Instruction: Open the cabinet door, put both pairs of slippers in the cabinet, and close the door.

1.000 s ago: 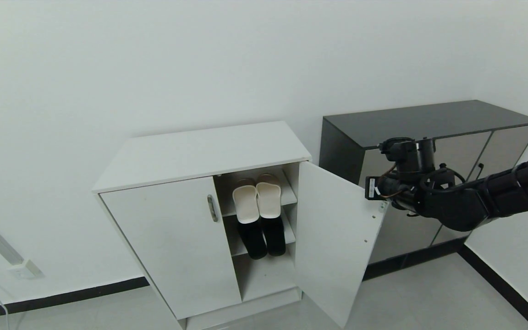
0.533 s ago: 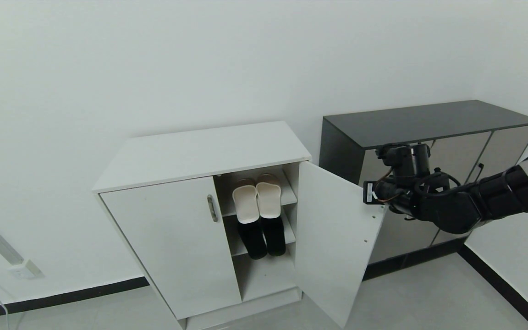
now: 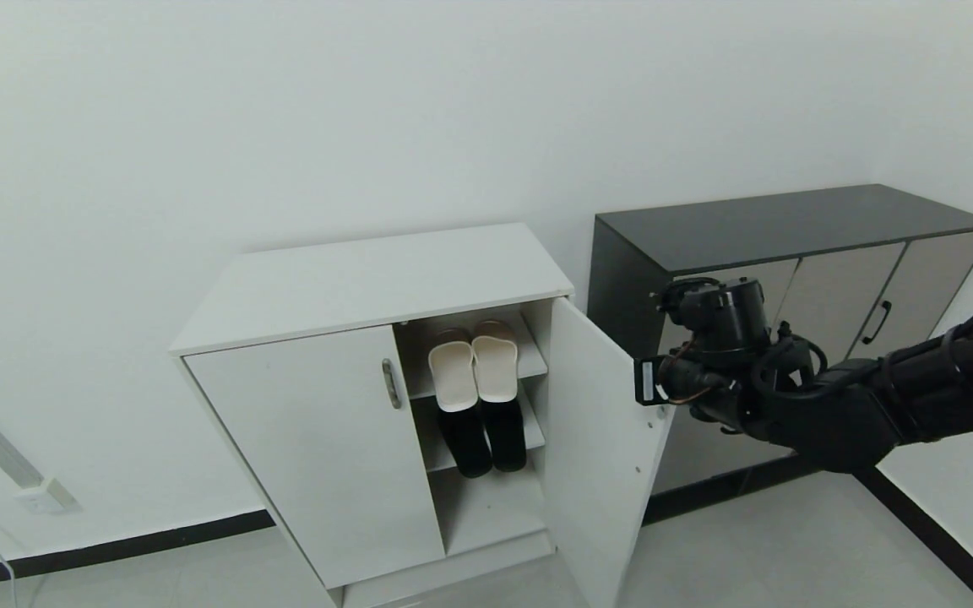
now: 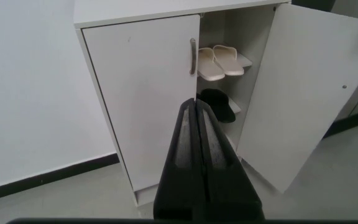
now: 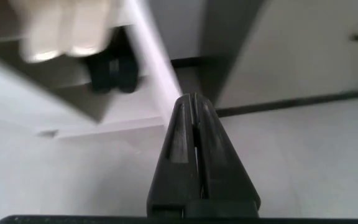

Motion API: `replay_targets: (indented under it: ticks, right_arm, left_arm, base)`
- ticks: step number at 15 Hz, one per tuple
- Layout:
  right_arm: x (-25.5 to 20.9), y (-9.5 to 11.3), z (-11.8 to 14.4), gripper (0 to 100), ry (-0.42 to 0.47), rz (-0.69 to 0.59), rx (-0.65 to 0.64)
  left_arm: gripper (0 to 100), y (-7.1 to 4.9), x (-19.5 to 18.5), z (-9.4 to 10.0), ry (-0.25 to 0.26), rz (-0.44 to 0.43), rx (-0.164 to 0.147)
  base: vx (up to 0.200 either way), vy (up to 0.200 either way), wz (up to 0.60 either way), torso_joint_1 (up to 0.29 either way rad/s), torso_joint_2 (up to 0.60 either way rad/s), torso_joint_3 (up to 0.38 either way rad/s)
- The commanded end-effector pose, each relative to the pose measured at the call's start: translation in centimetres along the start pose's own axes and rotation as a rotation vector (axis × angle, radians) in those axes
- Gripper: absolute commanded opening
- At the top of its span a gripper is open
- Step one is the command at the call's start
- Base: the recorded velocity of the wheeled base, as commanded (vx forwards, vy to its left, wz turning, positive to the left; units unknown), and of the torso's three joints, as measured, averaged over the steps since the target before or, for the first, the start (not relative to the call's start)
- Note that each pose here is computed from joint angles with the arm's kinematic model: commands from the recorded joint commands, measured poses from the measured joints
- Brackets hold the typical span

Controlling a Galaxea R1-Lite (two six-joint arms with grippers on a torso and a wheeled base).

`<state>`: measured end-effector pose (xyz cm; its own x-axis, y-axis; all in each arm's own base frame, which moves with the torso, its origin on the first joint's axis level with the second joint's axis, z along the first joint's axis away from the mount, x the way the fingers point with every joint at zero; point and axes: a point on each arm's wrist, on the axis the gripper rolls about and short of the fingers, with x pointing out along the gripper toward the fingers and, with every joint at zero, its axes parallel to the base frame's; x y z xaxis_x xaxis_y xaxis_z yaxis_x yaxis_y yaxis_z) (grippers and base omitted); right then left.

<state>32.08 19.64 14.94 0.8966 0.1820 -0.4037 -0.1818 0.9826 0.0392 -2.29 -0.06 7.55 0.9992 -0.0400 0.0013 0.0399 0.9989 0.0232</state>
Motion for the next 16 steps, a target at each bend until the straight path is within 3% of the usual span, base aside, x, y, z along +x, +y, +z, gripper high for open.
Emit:
replay_targets:
  ticks: [1, 3, 16]
  right_arm:
    - [-2.8, 2.4, 0.1, 0, -0.018, 0.085, 0.002]
    - [-3.9, 3.1, -0.1, 0, -0.020, 0.115, -0.005]
    - [-4.1, 2.5, -1.6, 0, -0.066, 0.138, -0.075]
  left_arm:
    - [0, 0.0, 0.0, 0.0, 0.001, 0.000, 0.000]
    - [0, 0.0, 0.0, 0.0, 0.001, 0.000, 0.000]
    - [0, 0.0, 0.0, 0.0, 0.001, 0.000, 0.000]
  base:
    - [0.000, 0.000, 0.00, 0.000, 0.00, 0.000]
    - [0.000, 0.000, 0.00, 0.000, 0.00, 0.000]
    - [0.000, 0.000, 0.05, 0.000, 0.00, 0.001]
